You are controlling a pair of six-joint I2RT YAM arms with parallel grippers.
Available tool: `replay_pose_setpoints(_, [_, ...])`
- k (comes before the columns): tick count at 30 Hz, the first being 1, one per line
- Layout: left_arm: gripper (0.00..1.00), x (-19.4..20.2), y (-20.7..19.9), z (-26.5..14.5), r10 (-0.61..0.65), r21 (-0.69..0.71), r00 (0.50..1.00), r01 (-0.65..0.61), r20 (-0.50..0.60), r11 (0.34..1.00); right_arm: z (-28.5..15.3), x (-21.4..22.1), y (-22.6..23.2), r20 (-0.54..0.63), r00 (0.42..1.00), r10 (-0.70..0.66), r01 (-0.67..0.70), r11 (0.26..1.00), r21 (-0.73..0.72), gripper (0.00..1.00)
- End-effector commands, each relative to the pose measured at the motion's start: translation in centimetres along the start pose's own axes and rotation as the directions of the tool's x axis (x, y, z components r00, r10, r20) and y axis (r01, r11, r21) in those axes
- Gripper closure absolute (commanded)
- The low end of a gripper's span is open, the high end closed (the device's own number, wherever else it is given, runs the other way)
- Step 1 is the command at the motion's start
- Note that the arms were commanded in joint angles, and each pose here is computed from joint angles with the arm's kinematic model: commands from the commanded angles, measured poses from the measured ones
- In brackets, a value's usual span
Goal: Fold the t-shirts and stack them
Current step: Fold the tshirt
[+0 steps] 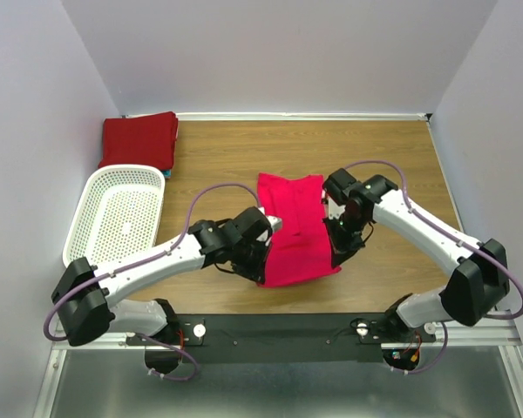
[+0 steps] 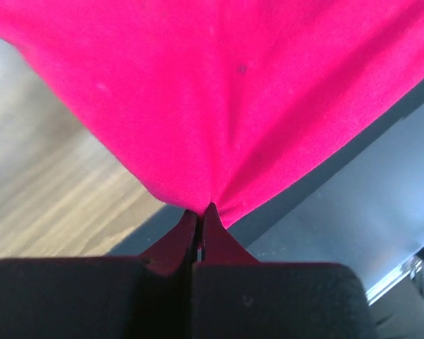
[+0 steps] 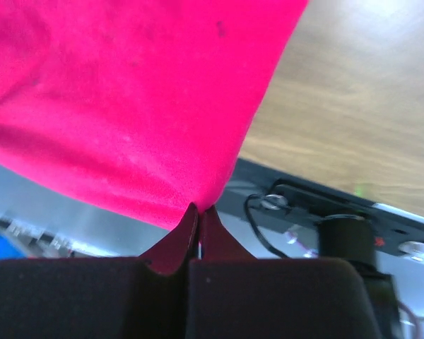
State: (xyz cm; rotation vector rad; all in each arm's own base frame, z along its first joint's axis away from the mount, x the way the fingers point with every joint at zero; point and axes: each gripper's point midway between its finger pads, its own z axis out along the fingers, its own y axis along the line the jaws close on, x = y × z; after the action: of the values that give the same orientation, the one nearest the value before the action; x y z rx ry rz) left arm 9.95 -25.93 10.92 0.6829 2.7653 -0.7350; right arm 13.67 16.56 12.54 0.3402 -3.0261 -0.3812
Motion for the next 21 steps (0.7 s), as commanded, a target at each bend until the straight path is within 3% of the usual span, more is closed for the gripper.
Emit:
replay_pose_setpoints(1, [1.0,-2.2,2.2,-1.5,-0.018,-0.064,1.0,0.019,0.012,0.998,-1.7,-2.0,-3.1,0.014,0.999,-0.033,0.029,0.974,0.225,1.0])
replay_pose_setpoints(6, [1.0,-9.6,5.2,-4.3,-0.041,-0.132,0.984,0.064,0.171,0.989,-4.4,-8.2,-1.4,0.138,0.987,-0.08,0.049,0.975,0.215,0.99])
replay_pose_setpoints(10, [1.0,-13.7,6.3,-4.9,-0.014,-0.139,0.974,0.047,0.228,0.989,-5.3,-12.3,-0.8,0.192,0.976,-0.098,0.058,0.977,0.205,1.0])
replay_pose_setpoints(21, [1.0,-22.5,9.4,-2.0,-0.022,-0.107,0.955,0.056,0.295,0.993,-4.8,-20.1,-4.8,0.288,0.957,-0.011,-0.05,0.978,0.201,0.99])
